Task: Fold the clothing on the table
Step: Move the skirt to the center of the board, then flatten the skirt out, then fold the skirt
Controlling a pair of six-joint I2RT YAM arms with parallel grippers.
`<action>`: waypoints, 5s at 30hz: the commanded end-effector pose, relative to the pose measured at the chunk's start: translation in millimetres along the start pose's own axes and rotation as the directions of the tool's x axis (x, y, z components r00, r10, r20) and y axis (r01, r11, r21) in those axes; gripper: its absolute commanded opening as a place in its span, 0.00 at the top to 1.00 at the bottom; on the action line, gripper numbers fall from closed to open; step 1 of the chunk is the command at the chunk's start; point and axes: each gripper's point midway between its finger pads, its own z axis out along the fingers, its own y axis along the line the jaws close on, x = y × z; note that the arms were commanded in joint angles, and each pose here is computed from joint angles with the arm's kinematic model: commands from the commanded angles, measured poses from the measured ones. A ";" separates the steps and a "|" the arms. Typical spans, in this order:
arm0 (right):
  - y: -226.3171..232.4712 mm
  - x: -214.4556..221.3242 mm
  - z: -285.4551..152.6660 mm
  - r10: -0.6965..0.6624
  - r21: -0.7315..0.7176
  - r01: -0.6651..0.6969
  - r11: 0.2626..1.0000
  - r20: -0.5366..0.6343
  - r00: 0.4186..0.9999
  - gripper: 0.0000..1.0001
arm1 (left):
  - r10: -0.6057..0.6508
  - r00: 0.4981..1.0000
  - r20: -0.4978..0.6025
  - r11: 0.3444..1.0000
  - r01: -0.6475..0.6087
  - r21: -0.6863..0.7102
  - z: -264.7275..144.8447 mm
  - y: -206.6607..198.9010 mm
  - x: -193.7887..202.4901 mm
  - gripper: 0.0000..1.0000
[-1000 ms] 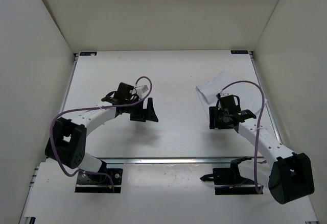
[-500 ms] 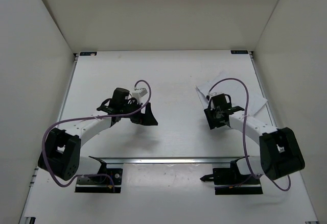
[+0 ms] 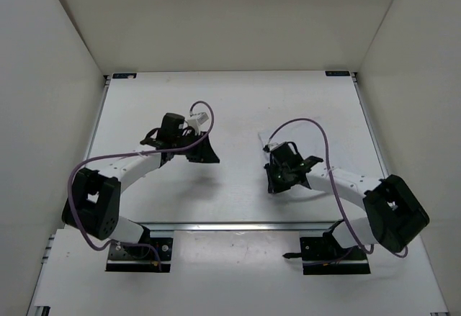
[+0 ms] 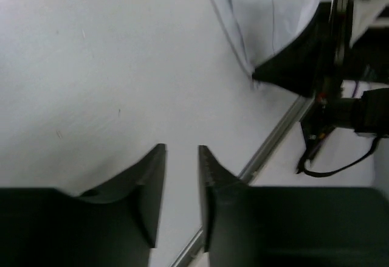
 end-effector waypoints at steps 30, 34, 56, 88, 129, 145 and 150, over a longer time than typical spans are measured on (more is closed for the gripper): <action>18.7 69.0 -24.8 0.290 -0.162 -0.294 0.942 -0.048 0.956 1.00 | 0.128 0.949 -0.286 0.965 -0.186 -0.183 181.3 4.5 -36.3 1.00; 12.4 48.7 -35.2 0.310 -0.167 -0.301 0.939 0.030 0.950 1.00 | 0.127 0.945 -0.300 0.969 -0.182 -0.166 167.9 6.2 -42.4 1.00; 15.2 -168.7 -320.8 0.127 -0.190 0.092 0.977 0.877 0.464 0.99 | 0.054 0.833 0.550 0.999 -0.047 -0.026 -167.0 -137.0 -182.5 1.00; -22.3 -264.3 -189.7 0.198 -0.325 0.067 0.943 0.712 0.673 1.00 | -0.156 0.874 0.460 0.986 0.169 0.014 -78.5 -15.2 -214.1 1.00; -123.6 -187.8 -49.2 0.483 -0.181 -0.448 0.875 0.336 0.808 0.55 | -0.531 0.820 0.212 0.844 0.489 0.222 26.2 79.2 -186.3 0.02; -22.0 -73.1 -21.8 0.818 -0.380 -0.725 0.575 0.281 0.501 0.53 | -0.377 0.892 0.250 0.917 0.398 -0.038 6.8 96.5 -91.7 0.07; -26.4 -78.4 -4.7 0.854 -0.387 -0.762 0.520 0.235 0.464 0.53 | -0.427 0.872 0.238 0.875 0.465 -0.132 15.2 115.8 -68.9 0.49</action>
